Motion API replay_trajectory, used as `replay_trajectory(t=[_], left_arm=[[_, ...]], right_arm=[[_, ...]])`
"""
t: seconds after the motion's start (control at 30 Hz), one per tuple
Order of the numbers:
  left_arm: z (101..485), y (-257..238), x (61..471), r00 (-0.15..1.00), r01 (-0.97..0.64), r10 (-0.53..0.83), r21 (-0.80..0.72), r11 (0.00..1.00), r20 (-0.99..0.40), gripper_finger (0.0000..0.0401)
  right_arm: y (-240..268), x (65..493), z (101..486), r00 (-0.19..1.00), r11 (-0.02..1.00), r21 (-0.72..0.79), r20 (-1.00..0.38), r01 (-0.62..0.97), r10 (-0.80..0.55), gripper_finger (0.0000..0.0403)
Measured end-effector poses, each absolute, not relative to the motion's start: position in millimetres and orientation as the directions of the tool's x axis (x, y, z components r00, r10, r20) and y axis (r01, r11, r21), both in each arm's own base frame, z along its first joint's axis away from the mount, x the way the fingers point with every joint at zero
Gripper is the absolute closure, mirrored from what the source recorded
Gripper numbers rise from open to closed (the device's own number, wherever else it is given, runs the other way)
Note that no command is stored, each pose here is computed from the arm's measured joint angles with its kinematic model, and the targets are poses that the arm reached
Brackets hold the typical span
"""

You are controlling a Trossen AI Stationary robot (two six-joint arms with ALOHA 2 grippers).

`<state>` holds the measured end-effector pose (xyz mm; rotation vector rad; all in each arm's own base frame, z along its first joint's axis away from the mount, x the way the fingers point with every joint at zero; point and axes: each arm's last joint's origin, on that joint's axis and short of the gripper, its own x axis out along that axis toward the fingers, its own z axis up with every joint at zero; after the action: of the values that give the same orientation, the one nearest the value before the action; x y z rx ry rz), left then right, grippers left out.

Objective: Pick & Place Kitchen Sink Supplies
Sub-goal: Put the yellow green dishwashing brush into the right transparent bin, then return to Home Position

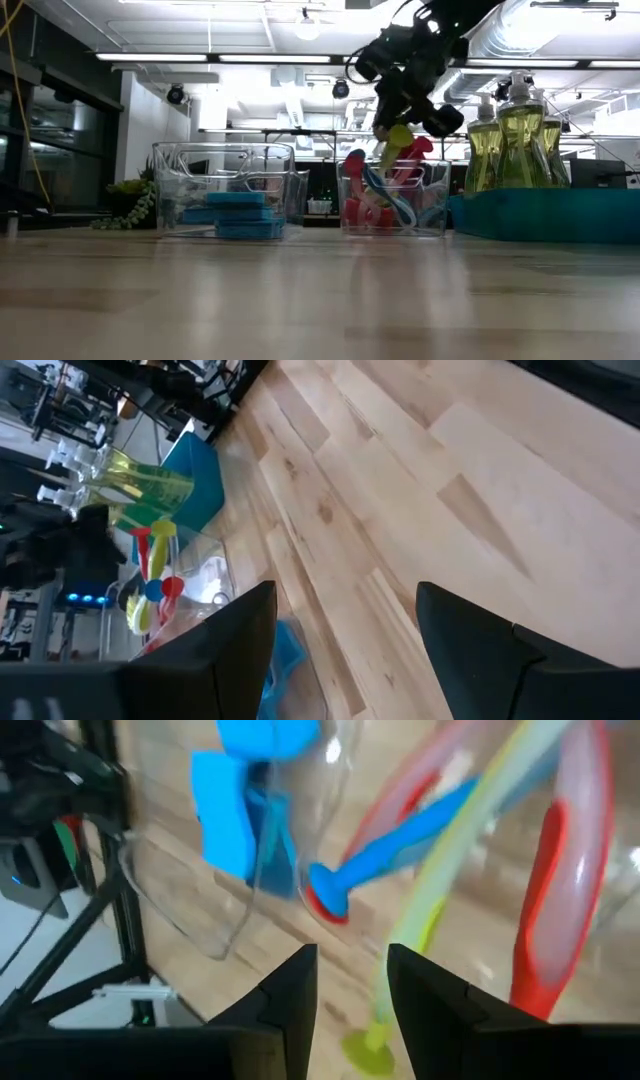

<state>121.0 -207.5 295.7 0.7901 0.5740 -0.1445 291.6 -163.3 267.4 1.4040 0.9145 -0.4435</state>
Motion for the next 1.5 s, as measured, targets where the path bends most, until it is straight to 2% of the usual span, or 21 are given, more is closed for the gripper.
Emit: replay_trajectory(t=[0.17,0.3,0.47,0.7,0.83,0.97,1.17,1.33,1.5], left_arm=[[297,-209,122,0.844,0.325,0.076,0.619,0.715,-0.531,0.0167],[297,-209,122,0.853,0.308,0.082,0.623,0.719,-0.516,0.0167],[299,-207,122,0.872,0.262,0.12,0.661,0.703,-0.474,0.0167],[309,-185,141,0.861,0.207,0.18,0.649,0.732,-0.477,0.0167],[314,-169,155,0.844,0.204,0.205,0.649,0.733,-0.496,0.0167],[320,-152,165,0.834,0.196,0.223,0.648,0.736,-0.505,0.0168],[303,-123,169,0.884,0.211,0.098,0.577,0.789,-0.457,0.0168],[290,-97,154,0.933,0.165,0.038,0.521,0.838,-0.357,0.0168],[281,-75,130,0.966,0.101,0.026,0.472,0.876,-0.256,0.0168]], right_arm=[[-155,282,293,0.642,0.269,0.648,-0.757,0.713,0.122,0.0285],[-132,272,323,0.687,0.461,0.621,-0.726,0.634,0.032,0.0285],[-87,256,359,0.728,0.666,0.485,-0.674,0.567,-0.129,0.0284],[-14,236,388,0.784,0.831,0.285,-0.566,0.478,-0.256,0.0284],[25,231,389,0.786,0.877,0.155,-0.532,0.455,-0.314,0.0284],[62,225,387,0.802,0.916,0.07,-0.513,0.395,-0.307,0.0284],[105,209,359,0.821,0.926,-0.024,-0.454,0.377,-0.346,0.0284],[109,187,322,0.853,0.916,0.104,-0.417,0.387,-0.313,0.0284],[97,172,290,0.927,0.915,0.251,-0.287,0.315,-0.24,0.0284]])
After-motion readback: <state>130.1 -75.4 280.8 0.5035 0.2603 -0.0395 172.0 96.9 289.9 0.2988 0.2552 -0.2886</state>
